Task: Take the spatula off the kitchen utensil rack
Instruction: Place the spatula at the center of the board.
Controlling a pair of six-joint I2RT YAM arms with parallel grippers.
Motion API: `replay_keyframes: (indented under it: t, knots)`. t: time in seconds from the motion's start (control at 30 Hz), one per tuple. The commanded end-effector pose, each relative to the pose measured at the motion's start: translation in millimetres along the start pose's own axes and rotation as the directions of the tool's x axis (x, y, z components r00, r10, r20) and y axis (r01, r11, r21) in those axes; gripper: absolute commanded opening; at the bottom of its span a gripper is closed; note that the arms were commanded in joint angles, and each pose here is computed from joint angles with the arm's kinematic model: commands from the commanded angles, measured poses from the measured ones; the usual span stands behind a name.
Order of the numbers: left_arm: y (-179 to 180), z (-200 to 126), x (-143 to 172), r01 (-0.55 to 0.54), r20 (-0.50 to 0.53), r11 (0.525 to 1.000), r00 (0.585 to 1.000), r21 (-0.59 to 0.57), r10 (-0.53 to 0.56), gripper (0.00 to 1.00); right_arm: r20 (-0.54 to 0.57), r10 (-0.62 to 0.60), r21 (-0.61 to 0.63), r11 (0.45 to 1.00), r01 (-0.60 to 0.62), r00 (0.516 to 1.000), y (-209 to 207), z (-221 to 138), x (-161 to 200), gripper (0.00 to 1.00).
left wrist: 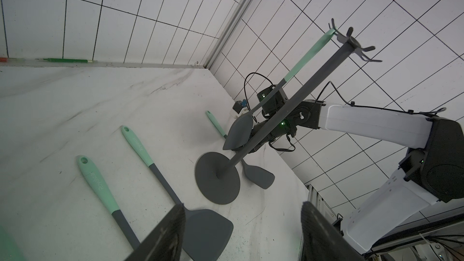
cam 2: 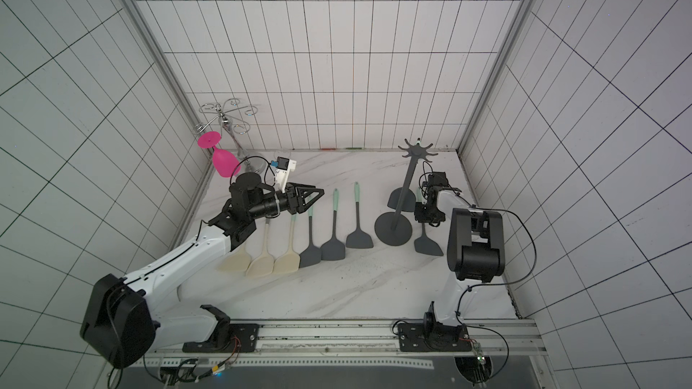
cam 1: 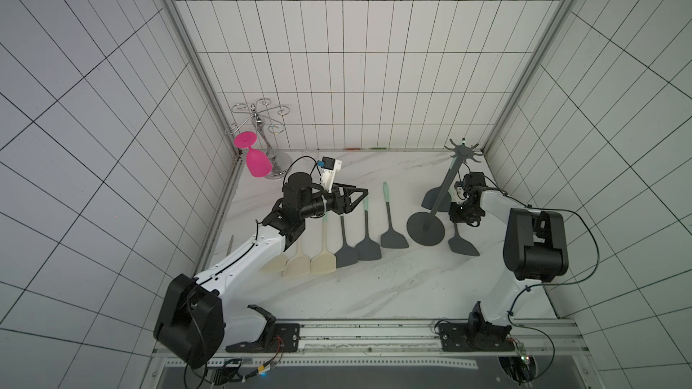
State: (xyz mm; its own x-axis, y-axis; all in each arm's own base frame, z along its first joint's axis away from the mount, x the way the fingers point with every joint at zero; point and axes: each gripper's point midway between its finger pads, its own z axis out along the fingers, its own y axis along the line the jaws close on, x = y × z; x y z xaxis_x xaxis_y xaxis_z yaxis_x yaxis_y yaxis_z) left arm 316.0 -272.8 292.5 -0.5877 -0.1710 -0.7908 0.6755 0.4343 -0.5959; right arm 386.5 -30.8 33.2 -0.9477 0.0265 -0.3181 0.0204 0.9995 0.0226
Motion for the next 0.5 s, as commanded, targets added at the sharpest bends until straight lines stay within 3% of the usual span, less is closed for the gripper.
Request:
replay_keyframes:
  t: [0.0,0.23,0.47]
  knots:
    - [-2.4,-0.4,-3.5,-0.008,0.007,1.0,1.0,0.015,0.008,0.71,0.054,-0.003,-0.004,1.0,0.003,0.999,2.2,-25.8,-14.6,0.29]
    - [-2.8,-0.8,-2.2,-0.013,0.003,1.0,1.0,0.015,0.013,0.69,0.193,0.0,0.028,1.0,-0.005,0.981,-1.3,-71.1,-24.6,0.31]
    - [-13.3,17.5,11.7,-0.03,-0.056,0.999,0.998,0.034,0.032,0.67,0.43,0.109,-0.054,0.994,-0.096,0.896,-5.8,-112.1,-19.8,0.32]
